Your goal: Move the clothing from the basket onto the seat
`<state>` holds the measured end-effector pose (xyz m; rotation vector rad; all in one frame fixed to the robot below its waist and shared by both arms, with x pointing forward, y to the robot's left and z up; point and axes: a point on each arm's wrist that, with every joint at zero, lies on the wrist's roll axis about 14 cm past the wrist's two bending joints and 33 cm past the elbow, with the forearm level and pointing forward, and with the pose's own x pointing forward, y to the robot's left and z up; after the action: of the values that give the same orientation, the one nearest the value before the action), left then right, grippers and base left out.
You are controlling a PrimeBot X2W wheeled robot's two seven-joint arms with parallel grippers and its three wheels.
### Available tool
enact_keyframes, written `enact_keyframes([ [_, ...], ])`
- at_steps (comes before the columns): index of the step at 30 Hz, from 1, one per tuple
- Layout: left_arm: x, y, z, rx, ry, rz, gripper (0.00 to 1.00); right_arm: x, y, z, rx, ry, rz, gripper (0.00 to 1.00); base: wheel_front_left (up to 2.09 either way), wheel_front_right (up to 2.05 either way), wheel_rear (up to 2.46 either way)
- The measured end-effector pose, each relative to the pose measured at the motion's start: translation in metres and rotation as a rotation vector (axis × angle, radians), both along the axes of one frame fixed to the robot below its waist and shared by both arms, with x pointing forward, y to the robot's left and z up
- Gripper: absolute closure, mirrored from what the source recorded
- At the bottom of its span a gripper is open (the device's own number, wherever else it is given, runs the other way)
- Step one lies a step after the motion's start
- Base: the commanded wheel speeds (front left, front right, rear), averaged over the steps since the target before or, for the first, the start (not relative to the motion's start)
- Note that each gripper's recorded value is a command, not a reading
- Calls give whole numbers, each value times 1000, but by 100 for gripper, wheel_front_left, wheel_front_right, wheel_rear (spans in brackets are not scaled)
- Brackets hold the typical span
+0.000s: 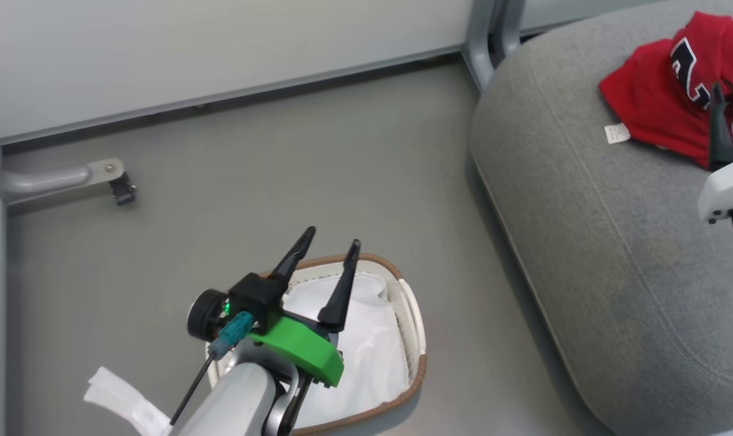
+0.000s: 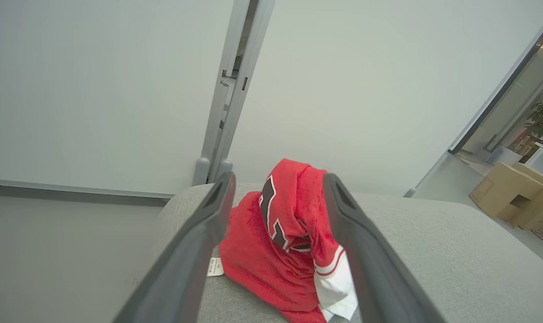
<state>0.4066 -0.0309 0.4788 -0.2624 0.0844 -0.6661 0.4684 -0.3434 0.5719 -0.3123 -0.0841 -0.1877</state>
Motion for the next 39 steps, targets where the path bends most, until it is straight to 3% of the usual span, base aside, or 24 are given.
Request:
enact_keyframes([
  [9, -6, 64, 11, -4, -17, 222, 0, 6, 77, -11, 157, -38, 142, 0, 0, 0, 0],
  [17, -20, 118, 10, 21, -17, 399, 0, -12, 159, -28, 272, -35, 294, 0, 0, 0, 0],
  [31, -56, 175, -11, 27, 48, 598, 0, -68, 191, -68, 408, 34, 335, 0, 0, 0, 0],
  [39, -76, 198, -15, 25, 58, 672, 0, -83, 206, -70, 421, 44, 382, 0, 0, 0, 0],
])
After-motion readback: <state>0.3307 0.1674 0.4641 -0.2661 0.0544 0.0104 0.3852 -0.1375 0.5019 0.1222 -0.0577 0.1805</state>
